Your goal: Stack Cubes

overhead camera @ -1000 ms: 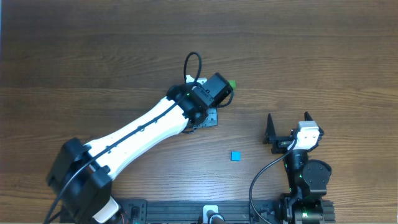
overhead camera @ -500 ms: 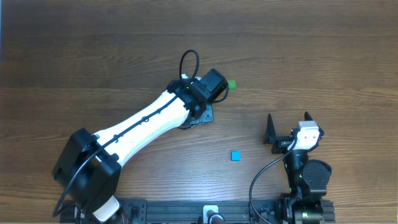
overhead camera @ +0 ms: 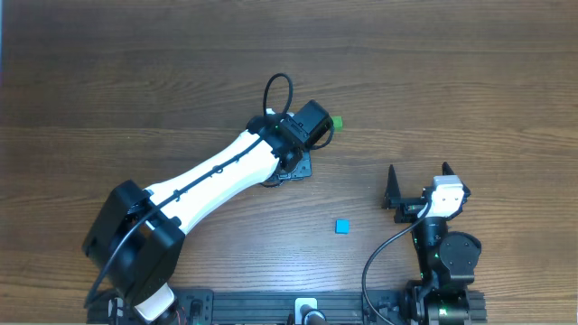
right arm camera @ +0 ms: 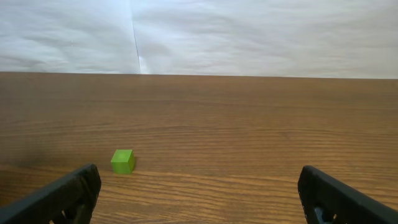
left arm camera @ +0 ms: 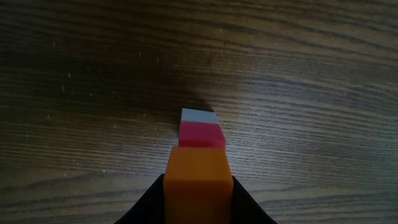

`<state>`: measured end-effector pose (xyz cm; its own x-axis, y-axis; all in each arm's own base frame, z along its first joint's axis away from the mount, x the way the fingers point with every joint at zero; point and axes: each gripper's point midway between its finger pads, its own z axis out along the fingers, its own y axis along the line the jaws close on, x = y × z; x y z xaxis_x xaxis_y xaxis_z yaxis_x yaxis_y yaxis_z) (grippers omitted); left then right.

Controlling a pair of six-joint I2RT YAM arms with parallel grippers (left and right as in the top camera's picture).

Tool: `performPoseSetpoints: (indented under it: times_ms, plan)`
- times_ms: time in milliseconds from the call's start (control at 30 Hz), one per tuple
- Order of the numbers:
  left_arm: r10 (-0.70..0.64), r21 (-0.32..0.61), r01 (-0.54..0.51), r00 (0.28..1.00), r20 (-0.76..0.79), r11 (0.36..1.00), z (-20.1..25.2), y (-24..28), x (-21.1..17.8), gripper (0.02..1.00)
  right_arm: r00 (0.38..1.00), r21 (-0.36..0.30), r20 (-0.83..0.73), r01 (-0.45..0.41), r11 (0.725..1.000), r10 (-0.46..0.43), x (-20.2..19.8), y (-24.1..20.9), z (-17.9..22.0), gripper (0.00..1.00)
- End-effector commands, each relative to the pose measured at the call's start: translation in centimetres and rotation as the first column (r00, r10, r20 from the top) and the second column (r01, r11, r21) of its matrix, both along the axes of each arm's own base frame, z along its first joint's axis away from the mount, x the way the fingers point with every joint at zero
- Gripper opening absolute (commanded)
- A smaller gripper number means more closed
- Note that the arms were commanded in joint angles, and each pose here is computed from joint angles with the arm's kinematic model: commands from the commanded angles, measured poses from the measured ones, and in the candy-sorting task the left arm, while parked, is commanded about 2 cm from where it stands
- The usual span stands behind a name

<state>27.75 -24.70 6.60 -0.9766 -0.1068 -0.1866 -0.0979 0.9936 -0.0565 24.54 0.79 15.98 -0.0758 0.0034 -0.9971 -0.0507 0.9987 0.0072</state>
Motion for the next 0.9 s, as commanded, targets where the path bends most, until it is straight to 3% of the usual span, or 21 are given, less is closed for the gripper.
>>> performPoseSetpoints:
  times_ms: [33,667,767,900]
  plan:
    - [0.006,-0.005,-0.006,1.0,-0.006,1.0,-0.29,-0.33,0.38,0.036,1.0,0.0,-0.002,-0.012,1.0,0.012,0.0,0.24,-0.24,0.993]
    - [0.003,-0.002,-0.003,1.0,-0.019,1.0,-1.05,-0.56,0.35,0.047,1.0,0.001,-0.002,-0.012,1.0,0.012,0.0,0.24,-0.24,0.991]
    - [0.003,-0.001,-0.003,1.0,-0.019,1.0,-1.09,-0.56,0.35,0.119,1.0,0.0,-0.002,-0.012,1.0,0.012,0.0,0.24,-0.24,0.991]
    - [0.003,0.002,-0.003,1.0,-0.023,1.0,-1.27,-0.54,0.33,0.297,1.0,0.001,-0.002,-0.012,1.0,0.012,0.0,0.24,-0.24,0.991]
